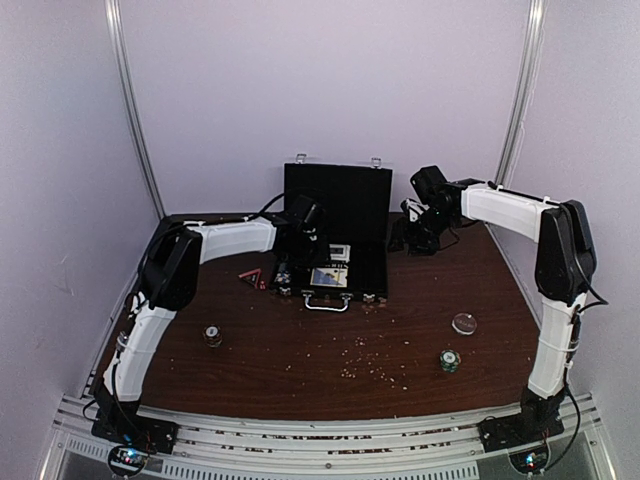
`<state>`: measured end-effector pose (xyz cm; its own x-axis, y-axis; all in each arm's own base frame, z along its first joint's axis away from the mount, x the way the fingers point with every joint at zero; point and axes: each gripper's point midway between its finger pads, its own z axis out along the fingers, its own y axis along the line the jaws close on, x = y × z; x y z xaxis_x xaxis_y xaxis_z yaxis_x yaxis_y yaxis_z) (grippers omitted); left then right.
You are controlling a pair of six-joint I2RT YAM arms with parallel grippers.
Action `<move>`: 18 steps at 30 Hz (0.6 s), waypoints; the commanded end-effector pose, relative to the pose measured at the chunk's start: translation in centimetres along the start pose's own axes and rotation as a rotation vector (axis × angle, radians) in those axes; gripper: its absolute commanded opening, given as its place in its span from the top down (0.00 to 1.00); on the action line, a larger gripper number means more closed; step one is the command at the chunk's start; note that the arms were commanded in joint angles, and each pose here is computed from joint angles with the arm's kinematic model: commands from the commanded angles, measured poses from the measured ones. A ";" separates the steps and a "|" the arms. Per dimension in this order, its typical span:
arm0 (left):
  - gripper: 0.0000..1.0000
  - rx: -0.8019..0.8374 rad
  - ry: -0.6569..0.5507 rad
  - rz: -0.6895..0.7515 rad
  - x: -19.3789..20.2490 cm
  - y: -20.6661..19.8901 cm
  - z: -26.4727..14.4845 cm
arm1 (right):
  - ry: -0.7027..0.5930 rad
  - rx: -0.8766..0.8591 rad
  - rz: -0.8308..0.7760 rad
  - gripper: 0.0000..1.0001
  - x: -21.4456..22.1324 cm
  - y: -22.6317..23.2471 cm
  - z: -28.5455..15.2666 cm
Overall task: Pack up texas hold em set
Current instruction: Adjust the dice at the slot.
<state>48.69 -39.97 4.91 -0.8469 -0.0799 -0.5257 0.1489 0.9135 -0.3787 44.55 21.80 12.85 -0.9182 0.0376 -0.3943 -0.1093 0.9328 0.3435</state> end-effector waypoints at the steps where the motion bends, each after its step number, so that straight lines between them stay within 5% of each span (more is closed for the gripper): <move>1: 0.56 0.004 0.042 -0.013 0.9 0.8 1.5 | -0.005 0.011 -0.003 0.40 -0.5 -0.4 0.0; 18: 0.51 0.015 0.009 0.010 -0.1 0.2 0.9 | -0.006 0.013 -0.005 0.39 -0.6 -0.4 0.0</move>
<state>48.64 -40.89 4.73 -0.8588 -0.0704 -0.5074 0.1748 0.8908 -0.4194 44.51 21.77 12.57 -0.9211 0.0331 -0.3879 -0.1095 0.9341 0.3397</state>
